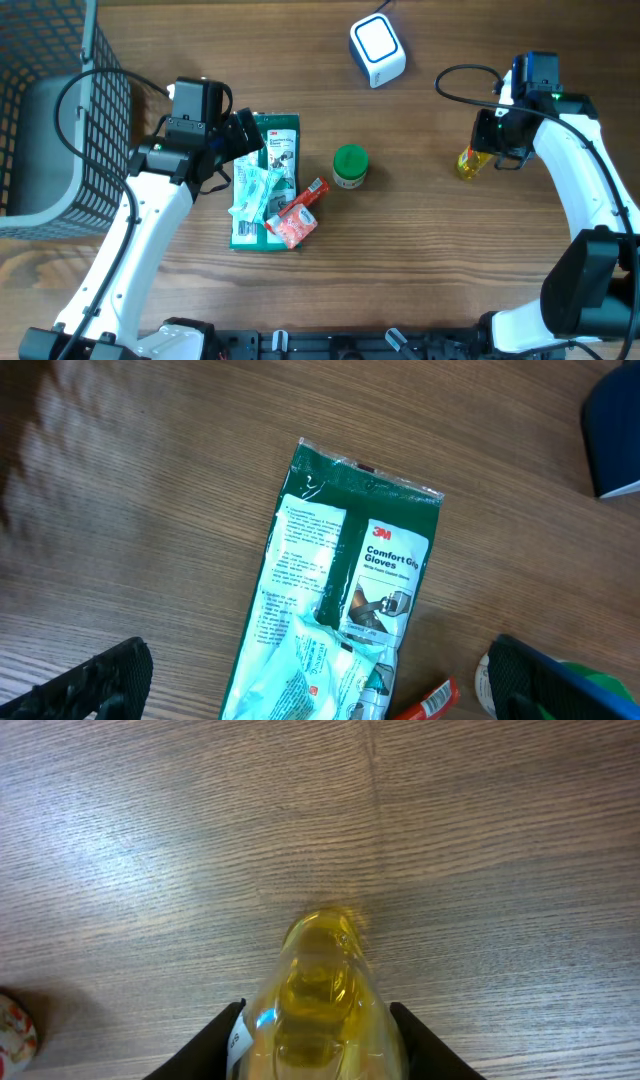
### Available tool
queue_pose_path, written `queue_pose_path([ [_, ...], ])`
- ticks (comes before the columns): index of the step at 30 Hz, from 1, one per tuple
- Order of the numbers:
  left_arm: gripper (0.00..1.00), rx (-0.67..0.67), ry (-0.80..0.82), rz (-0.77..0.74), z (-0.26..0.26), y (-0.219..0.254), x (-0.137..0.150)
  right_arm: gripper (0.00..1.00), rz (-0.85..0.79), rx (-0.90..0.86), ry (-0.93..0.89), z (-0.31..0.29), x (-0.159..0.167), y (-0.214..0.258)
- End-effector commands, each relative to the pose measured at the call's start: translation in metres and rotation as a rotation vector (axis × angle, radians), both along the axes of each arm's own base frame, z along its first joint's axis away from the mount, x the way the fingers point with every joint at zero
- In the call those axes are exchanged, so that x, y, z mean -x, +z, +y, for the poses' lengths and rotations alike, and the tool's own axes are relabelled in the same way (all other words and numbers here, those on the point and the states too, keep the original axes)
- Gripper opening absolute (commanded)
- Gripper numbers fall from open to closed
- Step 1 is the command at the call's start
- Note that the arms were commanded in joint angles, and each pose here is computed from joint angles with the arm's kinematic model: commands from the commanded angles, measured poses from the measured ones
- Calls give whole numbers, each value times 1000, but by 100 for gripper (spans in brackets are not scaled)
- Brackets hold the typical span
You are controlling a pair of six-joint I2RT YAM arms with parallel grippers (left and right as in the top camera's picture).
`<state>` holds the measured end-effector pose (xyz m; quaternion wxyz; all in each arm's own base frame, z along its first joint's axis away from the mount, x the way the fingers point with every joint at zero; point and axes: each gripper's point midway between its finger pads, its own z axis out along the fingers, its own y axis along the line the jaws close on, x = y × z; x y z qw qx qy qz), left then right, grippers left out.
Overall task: Scan the item barcode
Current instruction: 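Move the bottle to the right side and lower it onto the table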
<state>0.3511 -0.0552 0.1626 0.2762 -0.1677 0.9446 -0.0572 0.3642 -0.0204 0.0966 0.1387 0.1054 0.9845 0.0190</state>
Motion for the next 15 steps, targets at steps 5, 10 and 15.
queue_pose_path([
  [5,100,-11,3,-7,3,1,-1,63,14,-23,20,5,3,0],
  [10,100,-12,3,-6,3,1,-1,69,12,-14,19,3,3,0],
  [15,100,-11,3,-7,3,1,-1,70,-128,-16,32,7,-15,77],
])
